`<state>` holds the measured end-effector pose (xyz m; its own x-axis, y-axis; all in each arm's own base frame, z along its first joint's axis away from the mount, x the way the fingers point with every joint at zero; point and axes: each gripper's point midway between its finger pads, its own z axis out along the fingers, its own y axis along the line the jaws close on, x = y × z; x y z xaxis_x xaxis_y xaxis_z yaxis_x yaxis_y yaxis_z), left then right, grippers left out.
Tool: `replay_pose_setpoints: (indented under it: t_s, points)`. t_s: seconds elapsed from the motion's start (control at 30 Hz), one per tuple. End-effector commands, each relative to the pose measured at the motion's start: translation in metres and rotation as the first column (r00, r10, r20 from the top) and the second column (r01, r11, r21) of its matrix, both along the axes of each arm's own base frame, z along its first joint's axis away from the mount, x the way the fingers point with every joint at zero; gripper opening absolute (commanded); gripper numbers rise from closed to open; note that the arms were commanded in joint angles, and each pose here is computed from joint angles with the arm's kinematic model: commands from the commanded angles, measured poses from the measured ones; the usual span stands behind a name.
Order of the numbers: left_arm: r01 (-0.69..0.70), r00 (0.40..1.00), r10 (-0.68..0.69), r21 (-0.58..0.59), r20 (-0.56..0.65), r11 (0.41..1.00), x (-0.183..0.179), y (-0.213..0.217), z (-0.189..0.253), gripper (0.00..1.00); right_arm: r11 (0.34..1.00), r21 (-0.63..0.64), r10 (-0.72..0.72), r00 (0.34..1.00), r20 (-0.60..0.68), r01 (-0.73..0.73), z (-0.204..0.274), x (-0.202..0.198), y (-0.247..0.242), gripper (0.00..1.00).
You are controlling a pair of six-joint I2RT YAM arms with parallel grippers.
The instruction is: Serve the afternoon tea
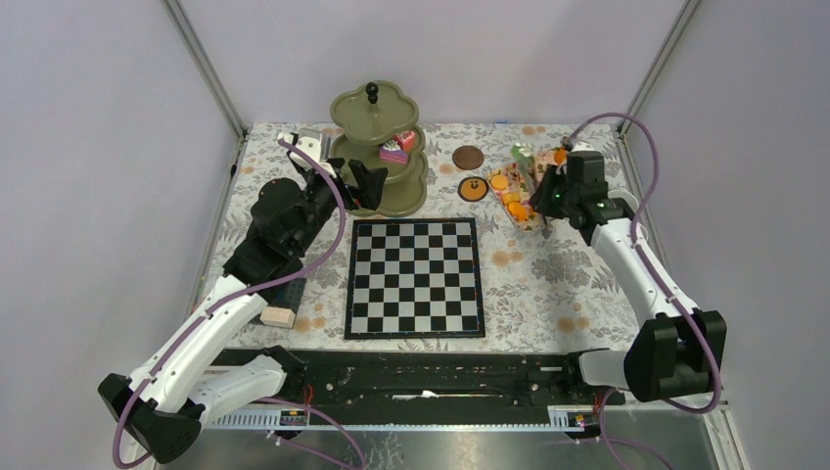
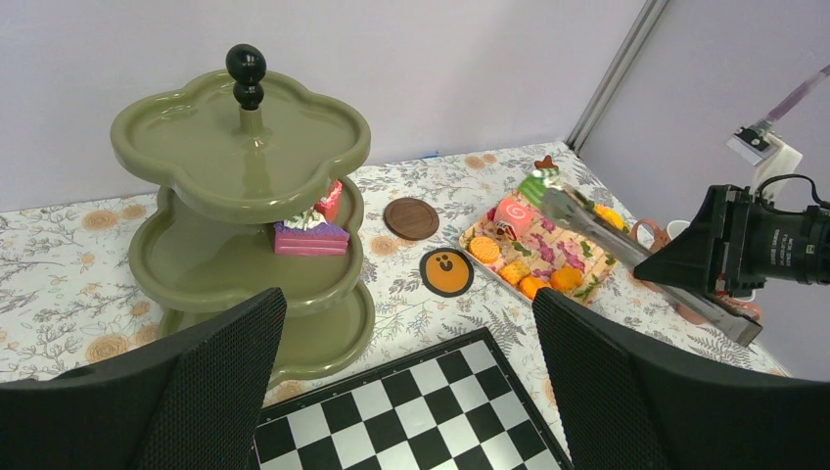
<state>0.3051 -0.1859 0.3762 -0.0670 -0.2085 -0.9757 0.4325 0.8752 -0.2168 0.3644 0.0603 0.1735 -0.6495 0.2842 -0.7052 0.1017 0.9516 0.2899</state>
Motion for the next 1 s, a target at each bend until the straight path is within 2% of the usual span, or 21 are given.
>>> replay_pose_setpoints:
  t_s: [0.0,0.3,0.57,0.8,0.97]
  points:
    - [-0.002,0.998,0.004,-0.042,0.061,0.999,-0.003,0.002,0.021,0.99,0.966,0.070,0.234,0.957,0.173,-0.249,0.054,0.000,0.073,0.00]
    - [-0.020,0.997,0.023,-0.043,0.072,0.999,-0.004,0.007,0.025,0.99,0.841,0.127,0.494,0.841,0.221,-0.527,0.079,-0.029,0.216,0.00]
    - [-0.038,0.996,0.042,-0.046,0.084,0.998,-0.006,0.013,0.028,0.99,0.760,0.128,0.600,0.764,0.236,-0.637,0.092,-0.035,0.300,0.00]
    - [-0.046,0.994,0.051,-0.049,0.095,0.998,-0.009,0.016,0.032,0.99,0.768,0.092,0.611,0.768,0.190,-0.634,0.084,-0.012,0.338,0.00]
    - [-0.046,0.994,0.050,-0.050,0.097,0.998,-0.009,0.017,0.032,0.99,0.836,0.002,0.544,0.830,0.128,-0.548,0.072,0.018,0.340,0.00]
